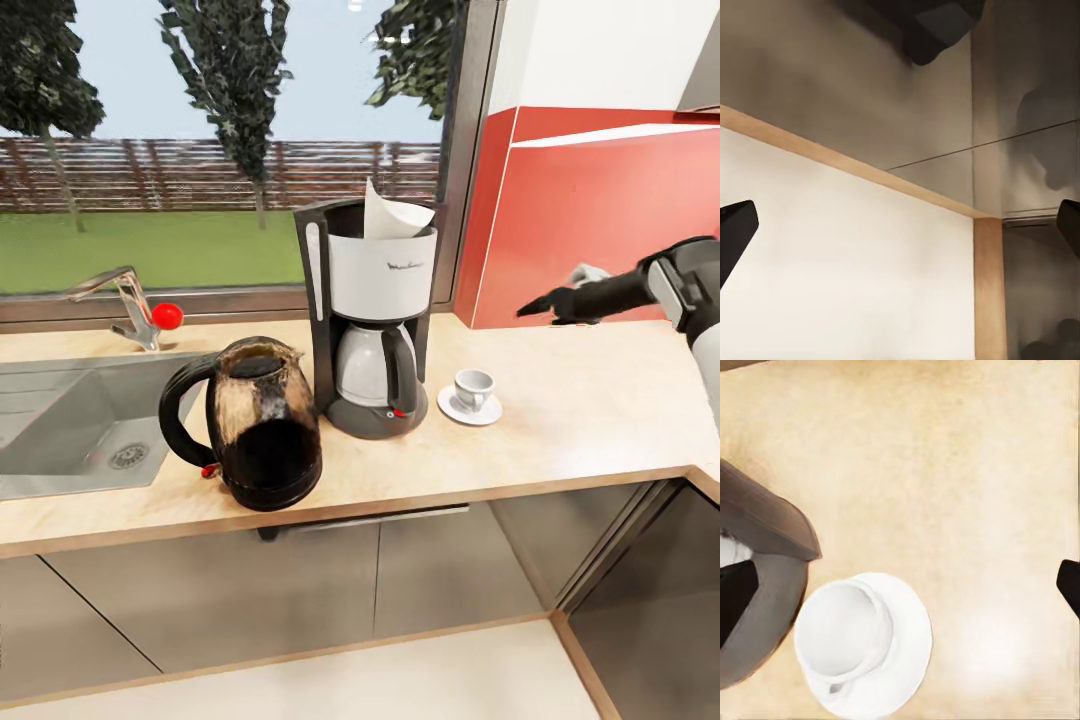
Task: Set up a coffee station on the kitchen countertop: keep the coffee maker on the countertop, move the bottle of coffee from the kitchen shelf to the counter next to the coffee maker, place a paper coffee filter on top of the coffee maker, put the saucer next to the coffee maker with the coffee cup on the saucer, and place the electric kettle next to the coffee maker.
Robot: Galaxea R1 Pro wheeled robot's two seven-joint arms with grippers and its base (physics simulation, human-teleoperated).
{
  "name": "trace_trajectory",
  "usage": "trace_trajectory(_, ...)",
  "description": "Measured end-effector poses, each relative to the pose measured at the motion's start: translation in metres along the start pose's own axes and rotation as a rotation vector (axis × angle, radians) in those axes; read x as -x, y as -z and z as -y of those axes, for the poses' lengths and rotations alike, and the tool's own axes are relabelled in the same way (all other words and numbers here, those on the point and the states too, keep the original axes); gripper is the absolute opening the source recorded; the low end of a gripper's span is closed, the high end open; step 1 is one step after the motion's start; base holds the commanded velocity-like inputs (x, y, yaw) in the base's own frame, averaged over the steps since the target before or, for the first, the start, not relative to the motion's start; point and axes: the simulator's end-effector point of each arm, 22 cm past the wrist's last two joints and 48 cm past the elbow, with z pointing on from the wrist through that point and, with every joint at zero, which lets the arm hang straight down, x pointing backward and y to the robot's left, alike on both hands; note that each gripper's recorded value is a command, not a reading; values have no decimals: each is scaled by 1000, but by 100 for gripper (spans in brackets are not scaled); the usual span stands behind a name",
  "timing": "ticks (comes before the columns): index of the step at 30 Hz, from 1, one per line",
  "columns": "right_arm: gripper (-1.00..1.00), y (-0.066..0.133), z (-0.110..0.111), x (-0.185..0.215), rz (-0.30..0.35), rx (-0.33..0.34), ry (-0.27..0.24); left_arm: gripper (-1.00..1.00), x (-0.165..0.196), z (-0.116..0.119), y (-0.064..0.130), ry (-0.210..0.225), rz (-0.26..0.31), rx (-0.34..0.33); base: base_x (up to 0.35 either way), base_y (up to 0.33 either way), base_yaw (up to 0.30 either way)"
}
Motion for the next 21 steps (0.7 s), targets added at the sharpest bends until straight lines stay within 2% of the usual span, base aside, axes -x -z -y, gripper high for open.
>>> trace_trajectory(1,100,10,1,7,30,20,19,100,0,0,0,0,0,0,0,0,0)
trace_trajectory(2,100,20,0,17,87,62,84,100,0,0,0,0,1,0,0,0,0)
trace_trajectory(6,100,22,-1,14,119,80,149,100,0,0,0,1,0,1,0,0,0)
trace_trajectory(9,100,26,-7,11,148,68,230,100,0,0,0,1,-1,2,0,0,0)
trace_trajectory(10,100,28,-14,9,162,63,275,100,0,-1,0,1,0,3,0,0,0)
trace_trajectory(11,100,30,-18,7,164,60,290,100,0,-1,0,1,0,3,0,0,0)
trace_trajectory(15,100,31,-31,-9,139,55,289,100,0,0,0,1,0,1,-75,13,0)
trace_trajectory(21,100,36,-41,-13,143,53,306,100,0,0,0,0,-1,1,-268,74,0)
